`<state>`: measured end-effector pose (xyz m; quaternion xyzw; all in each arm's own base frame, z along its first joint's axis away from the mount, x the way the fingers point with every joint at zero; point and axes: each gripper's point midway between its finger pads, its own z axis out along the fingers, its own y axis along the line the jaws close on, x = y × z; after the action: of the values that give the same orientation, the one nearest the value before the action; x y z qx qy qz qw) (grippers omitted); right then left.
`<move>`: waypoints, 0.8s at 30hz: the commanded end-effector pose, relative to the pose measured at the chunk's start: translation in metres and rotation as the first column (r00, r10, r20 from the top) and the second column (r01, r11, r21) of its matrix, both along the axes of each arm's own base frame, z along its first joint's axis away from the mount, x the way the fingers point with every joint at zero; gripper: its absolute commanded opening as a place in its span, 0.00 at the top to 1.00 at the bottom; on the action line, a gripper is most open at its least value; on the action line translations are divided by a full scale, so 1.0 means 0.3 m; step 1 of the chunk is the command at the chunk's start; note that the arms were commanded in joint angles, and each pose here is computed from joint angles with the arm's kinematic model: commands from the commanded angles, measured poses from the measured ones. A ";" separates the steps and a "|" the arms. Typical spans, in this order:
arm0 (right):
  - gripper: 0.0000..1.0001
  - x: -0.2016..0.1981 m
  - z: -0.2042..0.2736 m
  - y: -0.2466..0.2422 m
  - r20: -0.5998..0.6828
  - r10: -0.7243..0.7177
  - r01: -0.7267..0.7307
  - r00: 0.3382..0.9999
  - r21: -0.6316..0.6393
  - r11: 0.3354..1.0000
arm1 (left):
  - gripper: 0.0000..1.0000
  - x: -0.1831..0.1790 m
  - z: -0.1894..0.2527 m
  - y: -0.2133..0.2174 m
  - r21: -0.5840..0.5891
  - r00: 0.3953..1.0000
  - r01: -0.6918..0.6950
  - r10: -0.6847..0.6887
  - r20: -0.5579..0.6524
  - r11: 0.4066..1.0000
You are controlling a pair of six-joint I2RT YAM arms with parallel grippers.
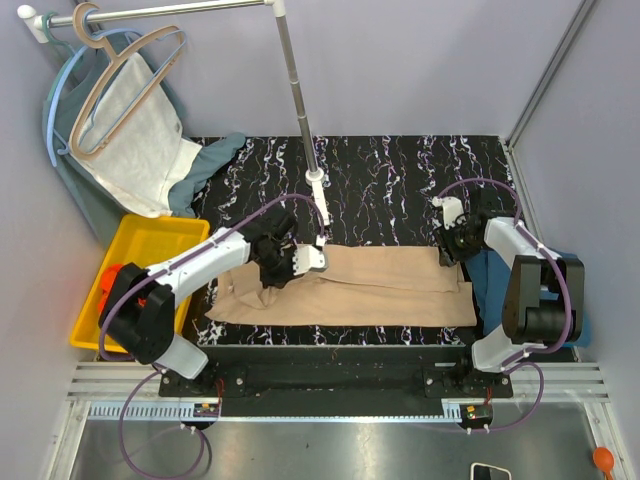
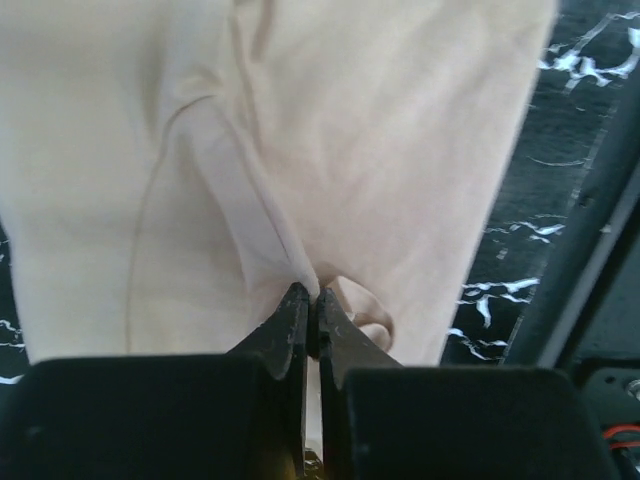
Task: Fold and stack the t-shirts
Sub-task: Fold the tshirt
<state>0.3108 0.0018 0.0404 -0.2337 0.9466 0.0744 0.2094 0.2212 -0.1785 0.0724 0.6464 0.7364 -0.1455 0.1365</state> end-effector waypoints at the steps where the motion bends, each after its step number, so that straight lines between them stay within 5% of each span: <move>1: 0.48 0.013 0.043 -0.017 0.043 -0.004 0.005 0.999 -0.022 1.000 | 0.95 -0.060 0.019 0.001 0.033 1.000 0.005 -0.005 -0.008 0.999; 7: 0.48 0.000 0.039 -0.026 0.040 0.000 0.002 0.999 -0.040 0.999 | 0.93 -0.123 -0.004 0.008 0.084 0.998 0.048 -0.045 -0.043 0.995; 13: 0.48 0.000 0.036 -0.018 0.036 -0.004 0.005 0.999 -0.025 1.000 | 0.72 -0.178 -0.023 0.015 0.121 0.994 0.089 -0.081 -0.067 0.989; 14: 0.48 -0.001 0.033 -0.017 0.033 -0.005 0.006 0.999 -0.024 1.000 | 0.63 -0.183 -0.020 0.015 0.122 0.994 0.094 -0.086 -0.068 0.988; 15: 0.48 -0.001 0.032 -0.016 0.031 -0.004 0.005 1.000 -0.024 1.000 | 0.21 -0.185 -0.010 0.010 0.116 0.994 0.098 -0.092 -0.056 0.988; 16: 0.48 0.000 0.033 -0.018 0.032 -0.005 0.006 0.999 -0.024 1.000 | 0.01 -0.181 -0.001 0.005 0.107 0.995 0.092 -0.088 -0.042 0.990; 24: 0.48 0.007 0.065 -0.008 0.050 -0.005 0.006 0.999 -0.016 1.000 | 0.01 -0.033 0.173 -0.002 -0.017 0.950 -0.016 0.021 0.311 1.000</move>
<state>0.3106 -0.0014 0.0444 -0.2342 0.9465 0.0636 0.2129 0.1792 -0.1788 0.0927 0.6777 0.7116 -0.1049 0.1526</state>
